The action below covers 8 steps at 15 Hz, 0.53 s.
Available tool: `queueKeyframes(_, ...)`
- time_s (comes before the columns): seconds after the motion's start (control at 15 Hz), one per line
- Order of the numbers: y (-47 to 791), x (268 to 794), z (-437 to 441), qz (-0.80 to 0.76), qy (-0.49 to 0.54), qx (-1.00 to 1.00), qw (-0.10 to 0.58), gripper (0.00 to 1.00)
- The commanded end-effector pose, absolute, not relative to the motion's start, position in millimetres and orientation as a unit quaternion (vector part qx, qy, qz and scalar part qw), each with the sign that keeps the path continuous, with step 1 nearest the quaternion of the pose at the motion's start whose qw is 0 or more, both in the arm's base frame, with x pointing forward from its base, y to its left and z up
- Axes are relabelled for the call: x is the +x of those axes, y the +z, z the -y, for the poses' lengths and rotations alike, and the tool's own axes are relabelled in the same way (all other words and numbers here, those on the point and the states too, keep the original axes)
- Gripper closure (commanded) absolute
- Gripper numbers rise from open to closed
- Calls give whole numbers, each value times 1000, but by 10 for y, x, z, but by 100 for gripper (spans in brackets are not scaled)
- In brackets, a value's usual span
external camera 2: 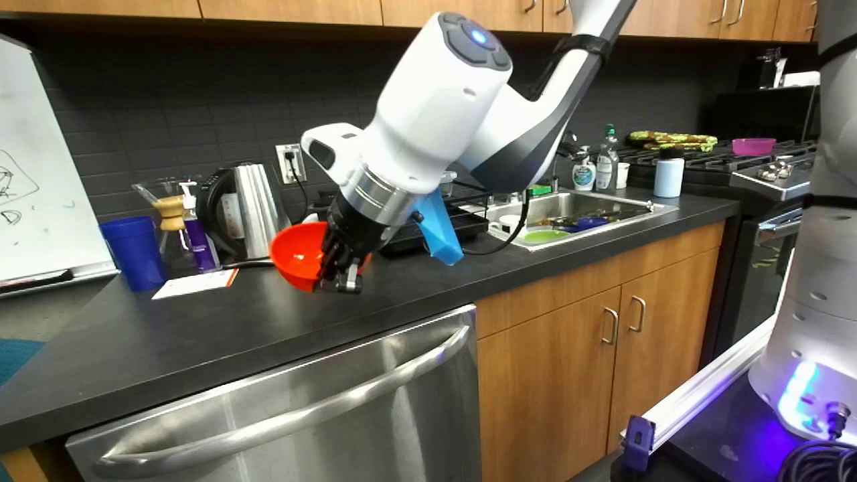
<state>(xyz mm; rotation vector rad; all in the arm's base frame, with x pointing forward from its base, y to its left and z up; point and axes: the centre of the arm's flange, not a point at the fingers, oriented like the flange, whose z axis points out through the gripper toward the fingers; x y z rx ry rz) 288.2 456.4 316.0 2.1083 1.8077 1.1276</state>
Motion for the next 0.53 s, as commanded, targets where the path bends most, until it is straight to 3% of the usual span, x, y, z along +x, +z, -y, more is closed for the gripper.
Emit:
queueKeyframes(0.0, 3231, 3269, -4584, -576, 397, 710, 86, 99)
queueKeyframes(0.47, 2899, 4030, -4375, -527, 407, 728, 164, 99)
